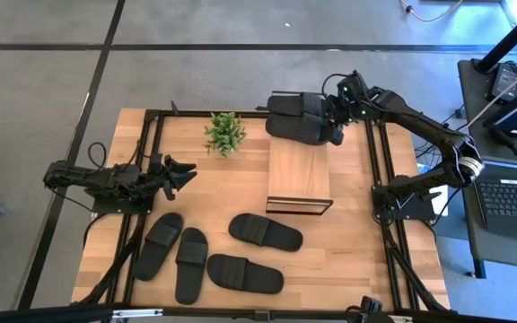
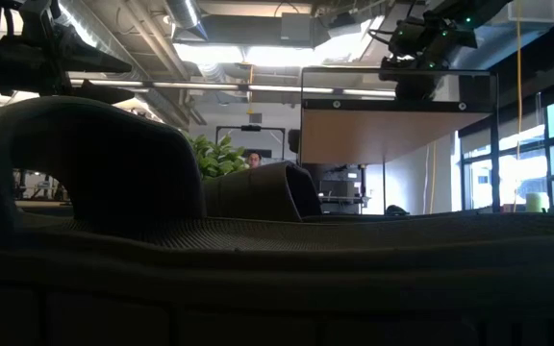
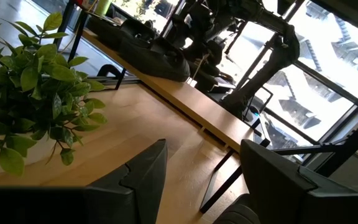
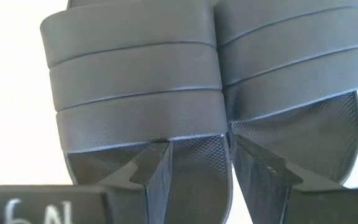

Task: Pick and place slides into the shelf
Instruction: Put the black slide on the shelf

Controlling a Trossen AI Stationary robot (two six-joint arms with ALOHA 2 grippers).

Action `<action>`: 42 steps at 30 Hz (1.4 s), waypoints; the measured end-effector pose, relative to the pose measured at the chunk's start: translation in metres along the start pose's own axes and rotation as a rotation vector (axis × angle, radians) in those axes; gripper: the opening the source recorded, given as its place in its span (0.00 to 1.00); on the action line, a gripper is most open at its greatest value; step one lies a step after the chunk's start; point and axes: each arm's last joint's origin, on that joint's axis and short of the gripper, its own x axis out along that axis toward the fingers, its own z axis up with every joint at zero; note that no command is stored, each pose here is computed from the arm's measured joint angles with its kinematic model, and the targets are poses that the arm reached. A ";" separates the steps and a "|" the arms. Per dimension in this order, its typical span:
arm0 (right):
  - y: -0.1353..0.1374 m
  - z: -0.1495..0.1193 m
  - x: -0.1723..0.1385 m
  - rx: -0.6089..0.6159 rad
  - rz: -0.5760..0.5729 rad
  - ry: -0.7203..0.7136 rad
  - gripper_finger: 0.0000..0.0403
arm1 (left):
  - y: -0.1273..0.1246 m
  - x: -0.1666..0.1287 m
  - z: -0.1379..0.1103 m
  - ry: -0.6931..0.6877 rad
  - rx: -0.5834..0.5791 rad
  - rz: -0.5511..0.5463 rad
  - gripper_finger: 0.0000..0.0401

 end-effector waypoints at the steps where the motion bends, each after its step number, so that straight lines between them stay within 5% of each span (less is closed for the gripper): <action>1: 0.000 0.000 0.000 0.001 0.000 0.005 0.41 | 0.000 0.000 0.000 0.000 0.000 0.000 0.49; 32: -0.001 0.017 -0.035 0.061 -0.072 -0.042 0.41 | 0.000 0.000 0.000 0.000 0.001 0.000 0.49; 42: 0.049 0.030 -0.102 0.102 0.281 -0.293 0.41 | 0.000 0.000 0.000 0.000 0.002 0.000 0.49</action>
